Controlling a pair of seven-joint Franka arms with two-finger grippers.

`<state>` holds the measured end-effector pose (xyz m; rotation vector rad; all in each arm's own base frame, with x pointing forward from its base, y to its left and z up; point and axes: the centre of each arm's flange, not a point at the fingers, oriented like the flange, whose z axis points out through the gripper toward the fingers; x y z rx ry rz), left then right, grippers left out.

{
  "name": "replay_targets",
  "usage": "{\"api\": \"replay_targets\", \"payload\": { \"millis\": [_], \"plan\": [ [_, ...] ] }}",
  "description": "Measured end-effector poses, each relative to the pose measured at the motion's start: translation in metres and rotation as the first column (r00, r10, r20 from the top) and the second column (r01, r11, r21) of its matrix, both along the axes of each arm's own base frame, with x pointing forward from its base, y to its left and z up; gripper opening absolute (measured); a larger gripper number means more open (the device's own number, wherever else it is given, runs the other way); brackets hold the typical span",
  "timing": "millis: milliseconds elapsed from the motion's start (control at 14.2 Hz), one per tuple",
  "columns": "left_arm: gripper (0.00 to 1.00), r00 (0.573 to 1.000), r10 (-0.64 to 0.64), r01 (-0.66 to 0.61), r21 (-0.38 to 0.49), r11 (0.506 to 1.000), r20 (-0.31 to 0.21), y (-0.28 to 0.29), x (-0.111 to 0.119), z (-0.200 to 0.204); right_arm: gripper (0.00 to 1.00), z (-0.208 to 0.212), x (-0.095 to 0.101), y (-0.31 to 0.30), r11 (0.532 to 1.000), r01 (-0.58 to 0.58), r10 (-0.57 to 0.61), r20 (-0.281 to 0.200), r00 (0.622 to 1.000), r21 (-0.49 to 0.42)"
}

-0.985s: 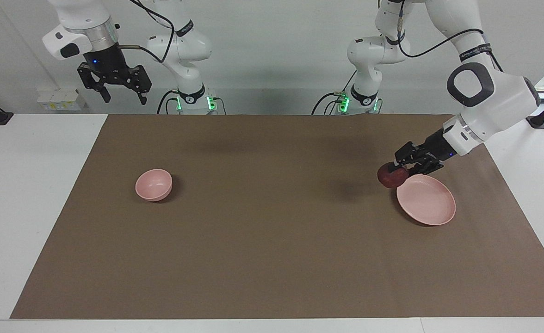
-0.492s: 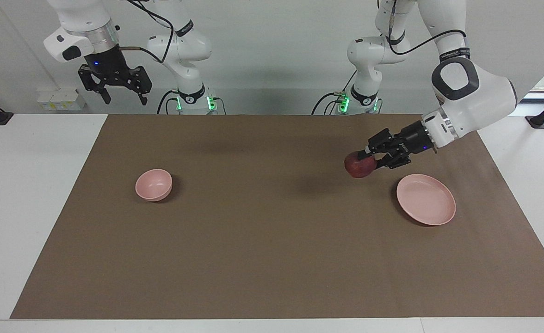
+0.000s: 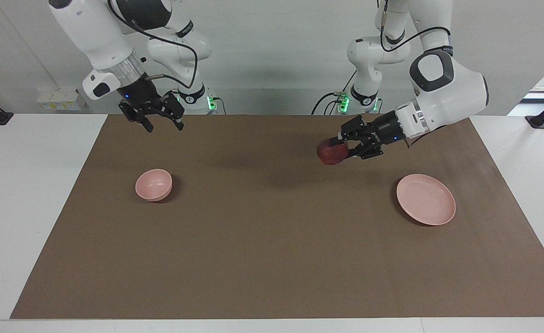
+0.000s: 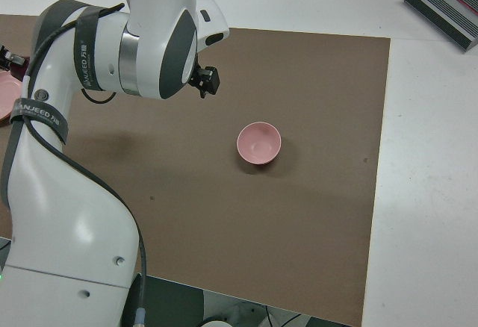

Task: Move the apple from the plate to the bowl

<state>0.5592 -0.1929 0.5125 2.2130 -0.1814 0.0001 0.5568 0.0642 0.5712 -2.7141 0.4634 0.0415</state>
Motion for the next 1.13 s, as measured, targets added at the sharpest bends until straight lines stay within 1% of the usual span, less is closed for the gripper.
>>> {"api": "replay_targets", "payload": {
  "millis": [70, 141, 211, 281, 352, 422, 563, 633, 704, 774, 915, 1126],
  "plan": [
    [0.67, 1.0, 0.012, -0.012, 0.004, 1.0, 0.004, -0.013, -0.002, 0.001, 1.0, -0.017, 0.012, 0.013, 0.99, 0.107, -0.103, -0.054, 0.993, 0.087],
    [0.67, 1.0, 0.026, -0.026, 0.009, 1.0, 0.011, -0.025, -0.003, 0.003, 1.0, -0.031, 0.021, 0.028, 0.971, 0.191, -0.176, -0.111, 0.978, 0.145],
    [0.67, 0.999, 0.039, -0.039, 0.012, 0.999, 0.017, -0.036, -0.005, 0.004, 1.0, -0.045, 0.028, 0.045, 0.943, 0.275, -0.242, -0.178, 0.954, 0.189],
    [0.67, 0.999, 0.046, -0.046, 0.014, 0.999, 0.019, -0.046, -0.007, 0.005, 1.0, -0.056, 0.033, 0.062, 0.906, 0.358, -0.301, -0.249, 0.92, 0.225],
    [0.67, 0.999, 0.048, -0.049, 0.016, 0.999, 0.02, -0.054, -0.01, 0.006, 1.0, -0.066, 0.038, 0.078, 0.857, 0.447, -0.356, -0.333, 0.873, 0.258],
    [0.67, 0.998, 0.053, -0.053, 0.017, 0.998, 0.022, -0.061, -0.012, 0.007, 1.0, -0.073, 0.041, 0.091, 0.8, 0.533, -0.399, -0.42, 0.815, 0.275],
    [0.67, 0.997, 0.071, -0.072, 0.018, 0.997, 0.027, -0.071, -0.014, 0.009, 1.0, -0.078, 0.043, 0.106, 0.708, 0.645, -0.428, -0.553, 0.715, 0.286],
    [0.67, 0.996, 0.078, -0.079, 0.019, 0.997, 0.031, -0.076, -0.015, 0.01, 1.0, -0.08, 0.045, 0.11, 0.668, 0.684, -0.423, -0.605, 0.674, 0.295],
    [0.67, 0.996, 0.084, -0.085, 0.019, 0.996, 0.032, -0.081, -0.017, 0.01, 1.0, -0.084, 0.046, 0.113, 0.632, 0.712, -0.41, -0.648, 0.642, 0.305],
    [0.67, 0.995, 0.09, -0.091, 0.019, 0.996, 0.033, -0.084, -0.017, 0.011, 1.0, -0.091, 0.047, 0.119, 0.609, 0.73, -0.395, -0.68, 0.618, 0.31],
    [0.67, 0.993, 0.108, -0.109, 0.018, 0.994, 0.045, -0.088, -0.017, 0.012, 1.0, -0.106, 0.046, 0.139, 0.574, 0.756, -0.362, -0.731, 0.578, 0.314],
    [0.67, 0.988, 0.14, -0.141, 0.016, 0.99, 0.058, -0.093, -0.017, 0.015, 1.0, -0.107, 0.043, 0.155, 0.54, 0.787, -0.352, -0.769, 0.534, 0.3]
  ]
}}
